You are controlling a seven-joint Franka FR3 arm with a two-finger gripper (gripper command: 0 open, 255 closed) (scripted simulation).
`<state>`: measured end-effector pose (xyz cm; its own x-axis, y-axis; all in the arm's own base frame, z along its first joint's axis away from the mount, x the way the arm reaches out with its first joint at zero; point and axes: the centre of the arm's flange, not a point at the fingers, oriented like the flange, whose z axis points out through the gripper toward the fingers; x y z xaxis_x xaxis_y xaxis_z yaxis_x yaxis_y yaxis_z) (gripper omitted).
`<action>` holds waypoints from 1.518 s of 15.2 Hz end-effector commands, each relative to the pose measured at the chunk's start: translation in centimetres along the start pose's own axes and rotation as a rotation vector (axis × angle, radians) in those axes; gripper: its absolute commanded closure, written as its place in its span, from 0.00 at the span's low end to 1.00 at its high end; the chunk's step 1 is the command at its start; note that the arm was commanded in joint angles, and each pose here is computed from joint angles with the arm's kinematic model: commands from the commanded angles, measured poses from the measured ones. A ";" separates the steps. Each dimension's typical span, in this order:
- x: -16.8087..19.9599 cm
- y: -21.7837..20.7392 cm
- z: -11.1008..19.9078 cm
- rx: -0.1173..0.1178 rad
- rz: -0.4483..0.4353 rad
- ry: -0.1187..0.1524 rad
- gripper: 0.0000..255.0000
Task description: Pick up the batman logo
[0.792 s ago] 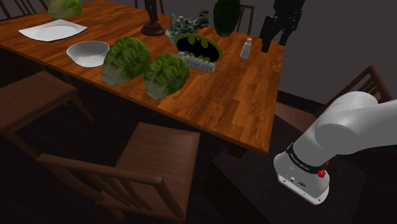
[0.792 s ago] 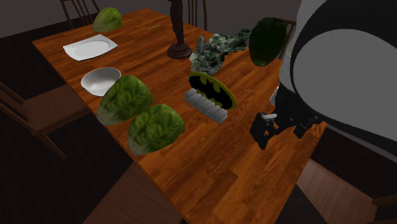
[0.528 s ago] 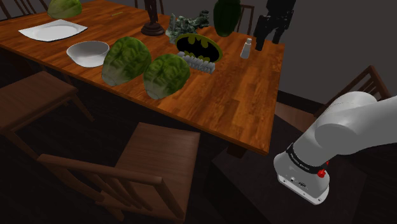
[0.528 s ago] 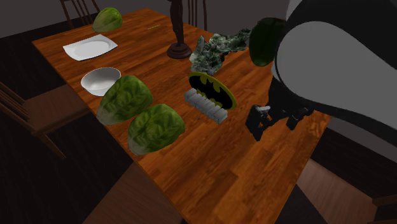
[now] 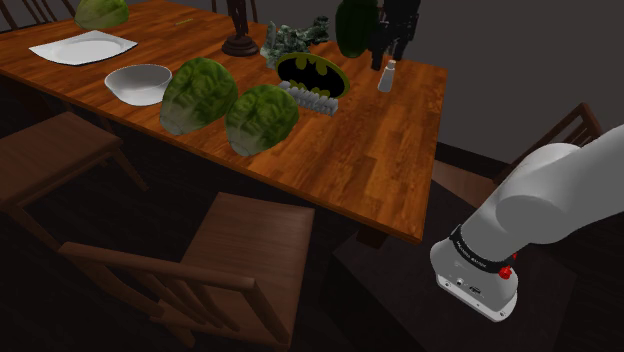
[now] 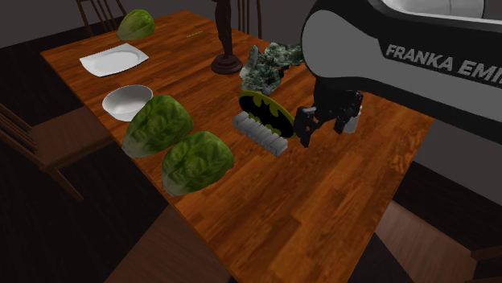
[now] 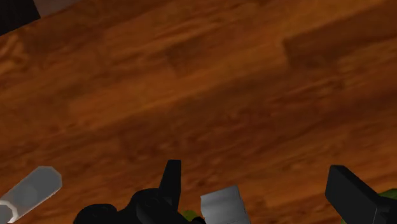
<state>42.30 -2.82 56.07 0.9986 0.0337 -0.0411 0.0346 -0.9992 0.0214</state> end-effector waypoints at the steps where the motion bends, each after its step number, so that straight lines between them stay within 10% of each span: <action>1: 2.8 0.3 0.4 0.004 -0.033 0.007 0.00; 23: 29.7 -0.9 3.8 0.053 -0.370 0.072 0.00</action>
<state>70.89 -1.24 50.87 0.9238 0.3818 0.0304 0.3827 -0.9233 -0.0327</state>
